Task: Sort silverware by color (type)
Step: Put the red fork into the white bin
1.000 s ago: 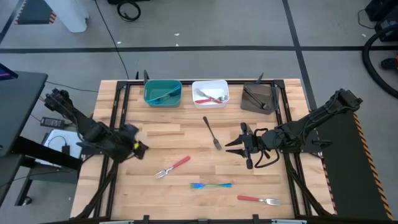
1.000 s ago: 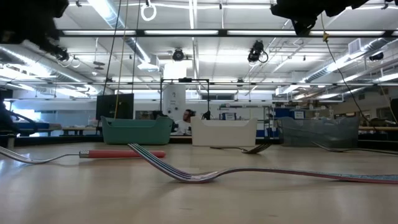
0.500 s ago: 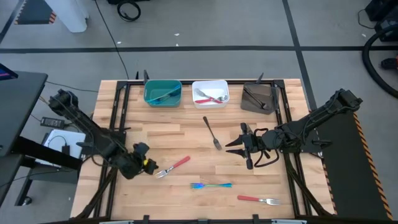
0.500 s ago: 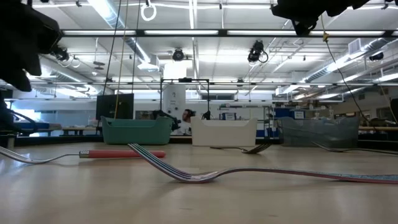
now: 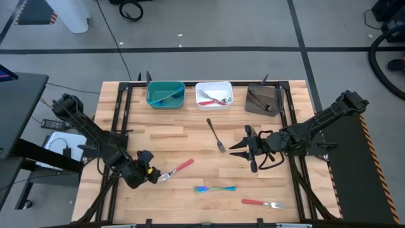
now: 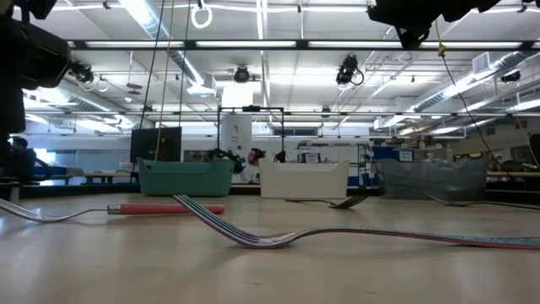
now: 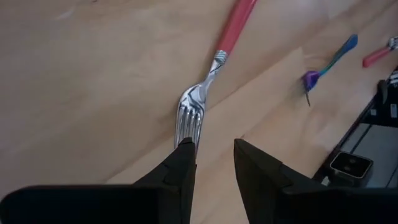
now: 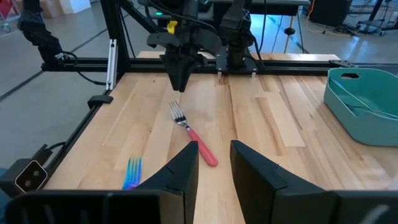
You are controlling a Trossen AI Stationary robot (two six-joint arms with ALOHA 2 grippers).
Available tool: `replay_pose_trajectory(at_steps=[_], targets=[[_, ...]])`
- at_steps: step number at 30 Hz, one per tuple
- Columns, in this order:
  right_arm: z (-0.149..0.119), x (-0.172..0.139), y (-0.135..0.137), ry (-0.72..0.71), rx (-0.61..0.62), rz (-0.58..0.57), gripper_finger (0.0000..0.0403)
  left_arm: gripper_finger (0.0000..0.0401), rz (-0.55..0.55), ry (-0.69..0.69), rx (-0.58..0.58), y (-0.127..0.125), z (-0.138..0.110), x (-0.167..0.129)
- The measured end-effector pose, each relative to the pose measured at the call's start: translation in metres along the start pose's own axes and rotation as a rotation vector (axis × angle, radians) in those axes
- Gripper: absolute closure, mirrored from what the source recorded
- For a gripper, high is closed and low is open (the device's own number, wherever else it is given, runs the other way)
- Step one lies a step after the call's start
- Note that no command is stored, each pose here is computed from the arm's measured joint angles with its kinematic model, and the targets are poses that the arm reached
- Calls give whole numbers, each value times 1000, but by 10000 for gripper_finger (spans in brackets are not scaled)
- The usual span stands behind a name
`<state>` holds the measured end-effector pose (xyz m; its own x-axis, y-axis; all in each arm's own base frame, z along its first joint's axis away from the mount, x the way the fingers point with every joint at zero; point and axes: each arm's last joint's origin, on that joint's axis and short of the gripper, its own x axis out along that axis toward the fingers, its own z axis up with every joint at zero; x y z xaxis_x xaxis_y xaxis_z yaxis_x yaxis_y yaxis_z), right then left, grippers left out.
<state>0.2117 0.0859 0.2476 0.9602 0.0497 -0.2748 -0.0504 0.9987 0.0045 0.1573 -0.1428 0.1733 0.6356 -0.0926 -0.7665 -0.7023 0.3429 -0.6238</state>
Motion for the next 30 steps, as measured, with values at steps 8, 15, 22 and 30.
replay_pose_trajectory(at_steps=[8,15,22,30], targets=[[0,0,0,0,-1,0,301,291,48,41,-55,14,0,6],[0,0,0,0,-3,0,301,291,8,53,-74,20,0,11],[0,0,0,0,-4,0,301,291,-7,58,-101,26,0,14],[0,0,0,0,-4,0,301,291,-30,73,-113,23,-4,22]])
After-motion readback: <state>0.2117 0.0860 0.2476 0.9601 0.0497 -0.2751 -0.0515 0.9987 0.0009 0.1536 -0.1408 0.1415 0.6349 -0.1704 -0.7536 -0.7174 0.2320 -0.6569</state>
